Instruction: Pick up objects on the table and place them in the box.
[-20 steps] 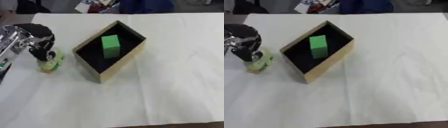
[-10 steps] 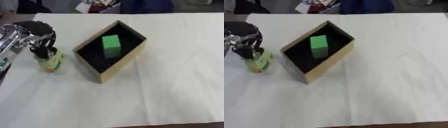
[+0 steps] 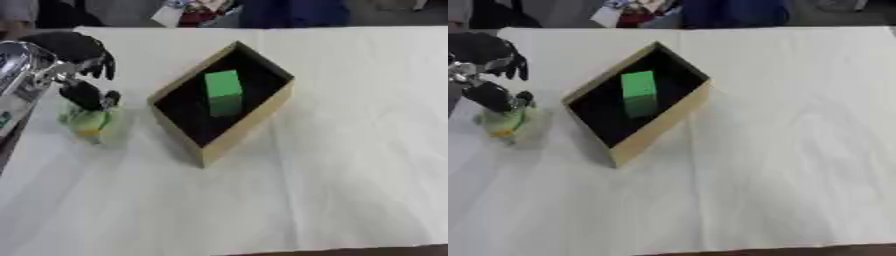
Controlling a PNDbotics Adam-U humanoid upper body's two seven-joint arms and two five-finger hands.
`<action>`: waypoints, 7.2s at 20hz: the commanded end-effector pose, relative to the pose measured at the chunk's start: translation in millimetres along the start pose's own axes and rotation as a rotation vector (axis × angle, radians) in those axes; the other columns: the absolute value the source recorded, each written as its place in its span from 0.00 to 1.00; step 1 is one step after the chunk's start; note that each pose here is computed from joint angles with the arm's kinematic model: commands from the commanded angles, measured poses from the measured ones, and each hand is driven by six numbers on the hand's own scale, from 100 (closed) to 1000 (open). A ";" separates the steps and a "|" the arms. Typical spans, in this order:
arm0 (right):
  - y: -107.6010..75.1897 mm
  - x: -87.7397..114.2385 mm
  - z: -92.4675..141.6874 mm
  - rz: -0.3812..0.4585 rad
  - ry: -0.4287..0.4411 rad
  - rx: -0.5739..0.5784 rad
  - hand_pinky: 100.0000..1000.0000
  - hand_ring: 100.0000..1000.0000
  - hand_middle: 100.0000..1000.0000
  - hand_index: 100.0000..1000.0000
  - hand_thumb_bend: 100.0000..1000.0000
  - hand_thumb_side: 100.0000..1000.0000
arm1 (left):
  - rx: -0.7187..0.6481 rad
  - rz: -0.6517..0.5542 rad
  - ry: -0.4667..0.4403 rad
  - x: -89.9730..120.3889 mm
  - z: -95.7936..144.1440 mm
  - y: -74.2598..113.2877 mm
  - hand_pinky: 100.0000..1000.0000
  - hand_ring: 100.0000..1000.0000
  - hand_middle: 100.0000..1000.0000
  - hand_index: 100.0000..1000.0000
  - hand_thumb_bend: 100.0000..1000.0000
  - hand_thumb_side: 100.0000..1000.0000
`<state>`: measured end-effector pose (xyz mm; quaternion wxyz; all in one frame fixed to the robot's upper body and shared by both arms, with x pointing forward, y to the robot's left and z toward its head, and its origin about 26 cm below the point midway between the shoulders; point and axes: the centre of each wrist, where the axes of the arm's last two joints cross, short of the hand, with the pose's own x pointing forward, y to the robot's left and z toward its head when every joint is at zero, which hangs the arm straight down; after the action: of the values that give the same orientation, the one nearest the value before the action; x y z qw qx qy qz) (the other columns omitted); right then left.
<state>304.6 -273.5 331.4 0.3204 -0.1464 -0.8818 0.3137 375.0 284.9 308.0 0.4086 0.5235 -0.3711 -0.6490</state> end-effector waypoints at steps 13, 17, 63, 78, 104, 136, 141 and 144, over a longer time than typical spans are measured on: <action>-5.2 6.5 -0.2 0.007 -0.022 -0.005 0.94 0.95 0.59 0.90 0.36 0.97 | -0.086 -0.091 0.149 -27.8 3.6 -9.4 0.95 0.93 0.88 1.00 0.80 0.59; -5.0 6.1 0.1 0.003 -0.020 -0.009 0.94 0.95 0.59 0.90 0.36 0.98 | -0.087 -0.052 0.124 -26.3 6.2 -13.5 0.94 0.94 0.90 1.00 0.70 0.51; -5.9 7.3 -1.4 -0.016 -0.032 -0.037 0.95 0.95 0.59 0.90 0.35 0.98 | -0.205 0.137 0.153 -28.4 -16.4 -54.2 0.88 0.86 0.82 0.94 0.28 0.52; -5.6 6.6 -0.8 -0.025 -0.027 -0.045 0.95 0.96 0.59 0.91 0.37 0.98 | -0.121 0.103 0.186 -26.6 -11.8 -46.2 0.76 0.76 0.70 0.76 0.00 0.33; -4.7 3.6 2.1 -0.031 -0.005 -0.049 0.95 0.96 0.58 0.90 0.37 0.98 | 0.507 0.116 -0.195 85.8 54.4 87.4 0.70 0.68 0.63 0.70 0.00 0.48; -3.2 3.7 1.3 -0.055 -0.005 -0.053 0.95 0.96 0.58 0.91 0.37 0.99 | 0.242 0.008 -0.123 129.4 -39.4 40.9 0.93 0.98 0.88 0.95 0.67 0.68; -3.3 3.5 1.6 -0.057 -0.004 -0.055 0.95 0.96 0.58 0.91 0.37 0.99 | 0.202 -0.037 -0.086 124.8 -39.5 39.9 0.96 1.00 0.89 0.97 0.94 0.81; -3.2 3.3 1.8 -0.060 -0.003 -0.056 0.95 0.96 0.58 0.91 0.37 0.99 | 0.197 -0.058 -0.066 122.8 -36.6 42.2 0.96 1.00 0.89 0.97 0.98 0.83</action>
<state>306.1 -273.4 326.4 0.3380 -0.1236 -0.8891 0.2828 404.9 148.1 282.4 0.3271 0.5351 -0.4337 -0.6470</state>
